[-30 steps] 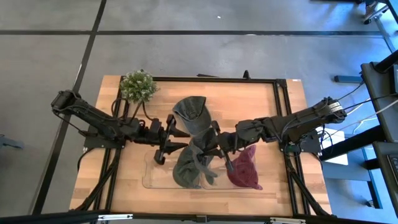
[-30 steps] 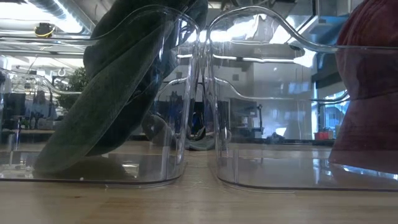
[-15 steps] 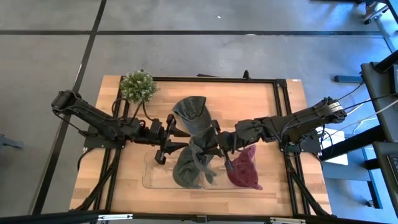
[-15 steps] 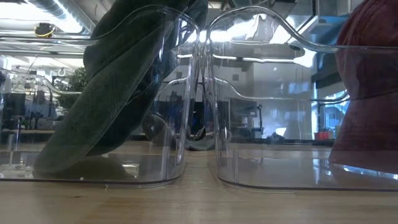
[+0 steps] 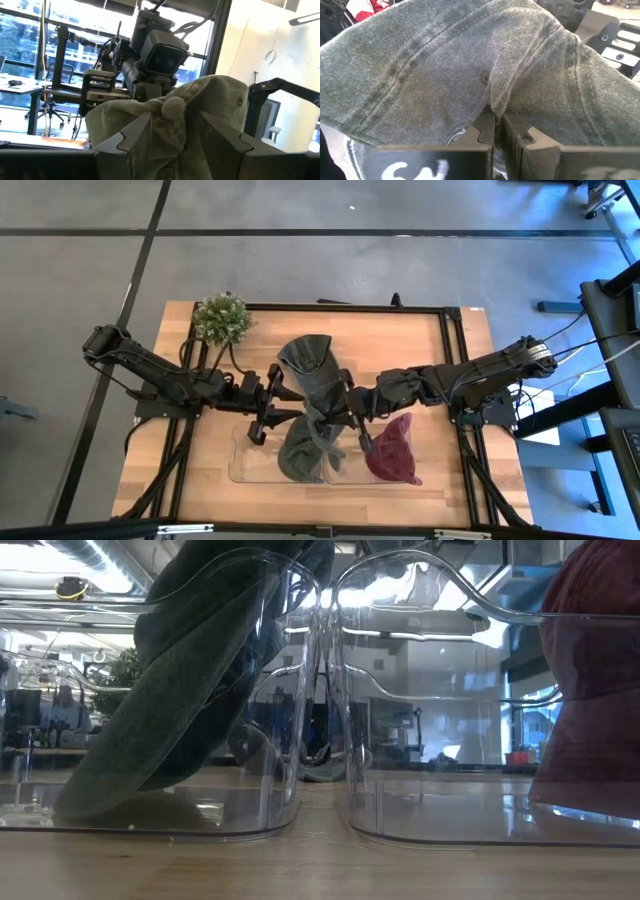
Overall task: Pick & Place hat
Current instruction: Put the right grey cap into the left transparent bin
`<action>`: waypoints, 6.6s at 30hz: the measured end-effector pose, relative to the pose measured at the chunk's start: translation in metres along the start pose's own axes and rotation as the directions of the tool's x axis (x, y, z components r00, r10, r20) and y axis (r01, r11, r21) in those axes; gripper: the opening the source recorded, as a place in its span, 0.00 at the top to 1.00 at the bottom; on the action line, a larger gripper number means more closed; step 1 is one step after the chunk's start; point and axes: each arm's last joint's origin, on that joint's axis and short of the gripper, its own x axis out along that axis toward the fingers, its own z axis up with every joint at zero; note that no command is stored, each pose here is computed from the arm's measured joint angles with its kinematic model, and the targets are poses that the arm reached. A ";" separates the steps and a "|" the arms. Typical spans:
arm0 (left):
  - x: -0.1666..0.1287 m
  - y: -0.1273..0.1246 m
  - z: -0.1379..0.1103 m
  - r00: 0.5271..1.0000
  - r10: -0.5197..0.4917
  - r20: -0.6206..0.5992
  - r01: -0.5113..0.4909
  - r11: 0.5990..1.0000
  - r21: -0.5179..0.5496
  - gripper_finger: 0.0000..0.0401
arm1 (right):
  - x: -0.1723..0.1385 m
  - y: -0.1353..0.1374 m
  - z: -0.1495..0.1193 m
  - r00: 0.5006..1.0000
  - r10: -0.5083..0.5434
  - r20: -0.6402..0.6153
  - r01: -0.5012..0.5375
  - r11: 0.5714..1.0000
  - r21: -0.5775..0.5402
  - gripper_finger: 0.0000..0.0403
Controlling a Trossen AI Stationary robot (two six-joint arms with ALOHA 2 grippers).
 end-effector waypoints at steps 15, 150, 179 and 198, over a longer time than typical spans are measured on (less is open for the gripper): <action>0.000 0.000 0.000 1.000 0.006 0.001 -0.006 1.000 -0.017 0.39 | 0.007 -0.002 -0.005 1.000 -0.005 -0.015 0.005 1.000 0.002 0.96; 0.000 -0.022 0.013 0.564 0.287 -0.774 -0.052 0.948 0.314 0.85 | -0.050 -0.011 -0.001 0.971 -0.130 -0.202 0.160 0.978 0.138 0.45; 0.017 -0.055 -0.039 0.513 0.211 -0.832 0.255 0.888 0.382 0.83 | -0.050 -0.011 -0.001 0.971 -0.130 -0.202 0.160 0.977 0.138 0.45; 0.020 -0.050 -0.035 0.558 0.303 -0.772 0.163 0.873 0.460 0.55 | -0.050 -0.011 -0.001 0.971 -0.130 -0.202 0.159 0.978 0.137 0.45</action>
